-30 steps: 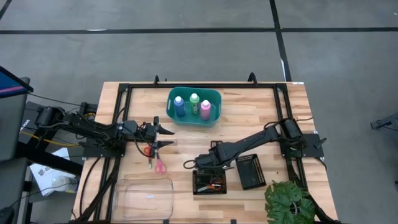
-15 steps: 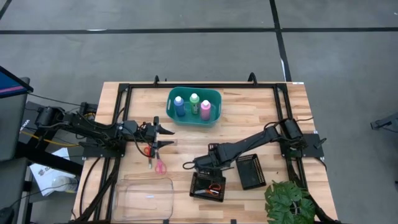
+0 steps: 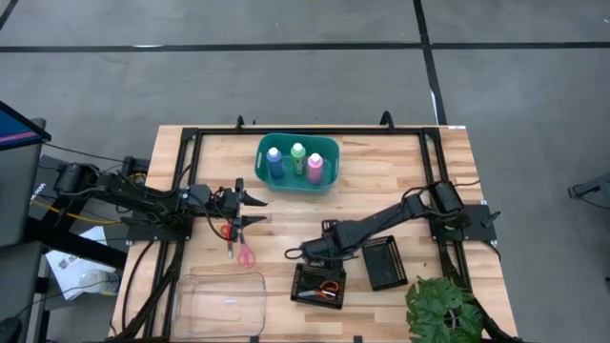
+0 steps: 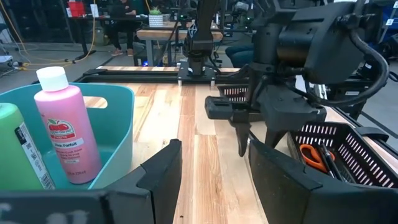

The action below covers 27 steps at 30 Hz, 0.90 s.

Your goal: Pick & Place Paint Supplies

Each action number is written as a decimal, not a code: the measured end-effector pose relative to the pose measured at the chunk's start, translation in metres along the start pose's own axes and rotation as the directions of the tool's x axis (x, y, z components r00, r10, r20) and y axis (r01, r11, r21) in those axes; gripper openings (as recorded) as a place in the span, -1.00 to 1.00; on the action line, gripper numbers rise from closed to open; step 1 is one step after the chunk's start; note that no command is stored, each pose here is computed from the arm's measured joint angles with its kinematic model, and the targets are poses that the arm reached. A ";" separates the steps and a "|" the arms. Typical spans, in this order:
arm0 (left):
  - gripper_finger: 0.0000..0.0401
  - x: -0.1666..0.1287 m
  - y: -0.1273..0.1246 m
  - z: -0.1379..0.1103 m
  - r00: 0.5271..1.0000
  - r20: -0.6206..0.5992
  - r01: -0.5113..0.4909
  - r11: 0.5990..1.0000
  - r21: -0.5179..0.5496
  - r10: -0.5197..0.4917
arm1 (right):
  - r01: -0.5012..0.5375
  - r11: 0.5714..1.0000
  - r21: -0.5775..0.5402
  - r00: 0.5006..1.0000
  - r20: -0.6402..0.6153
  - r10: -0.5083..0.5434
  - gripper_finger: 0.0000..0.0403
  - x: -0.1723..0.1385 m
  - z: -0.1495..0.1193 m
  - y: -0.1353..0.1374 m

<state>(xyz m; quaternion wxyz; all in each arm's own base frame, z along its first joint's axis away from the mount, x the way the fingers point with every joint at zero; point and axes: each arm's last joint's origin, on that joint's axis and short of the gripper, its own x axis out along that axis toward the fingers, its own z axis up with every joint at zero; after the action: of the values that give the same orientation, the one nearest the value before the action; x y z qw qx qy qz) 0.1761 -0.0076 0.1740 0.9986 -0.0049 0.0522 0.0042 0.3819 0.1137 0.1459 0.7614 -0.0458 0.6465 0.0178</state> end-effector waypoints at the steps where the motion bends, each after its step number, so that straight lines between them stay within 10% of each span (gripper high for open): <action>1: -0.12 0.000 0.000 0.000 1.000 0.000 0.000 1.000 0.000 0.000 | -0.001 1.000 0.000 1.000 0.004 0.001 -0.07 0.002 -0.001 0.000; 9: -0.12 0.000 0.000 0.000 1.000 0.000 0.000 1.000 0.000 0.000 | 0.032 0.999 0.029 0.999 0.023 -0.032 -0.22 0.009 -0.005 -0.001; 16: -0.12 0.000 0.000 0.000 1.000 0.000 0.001 1.000 0.000 -0.001 | 0.067 0.997 0.029 0.997 0.032 -0.068 -0.90 0.009 -0.005 0.001; 27: -0.12 0.000 0.000 0.000 1.000 -0.002 0.004 1.000 0.000 -0.004 | 0.130 0.990 0.051 0.990 0.047 -0.132 -1.00 0.008 -0.005 0.006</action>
<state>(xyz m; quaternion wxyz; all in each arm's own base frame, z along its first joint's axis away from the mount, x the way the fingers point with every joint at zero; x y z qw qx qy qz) 0.1761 -0.0077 0.1739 0.9986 -0.0050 0.0530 0.0021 0.3774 0.1189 0.1370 0.7778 -0.0697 0.6229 -0.0466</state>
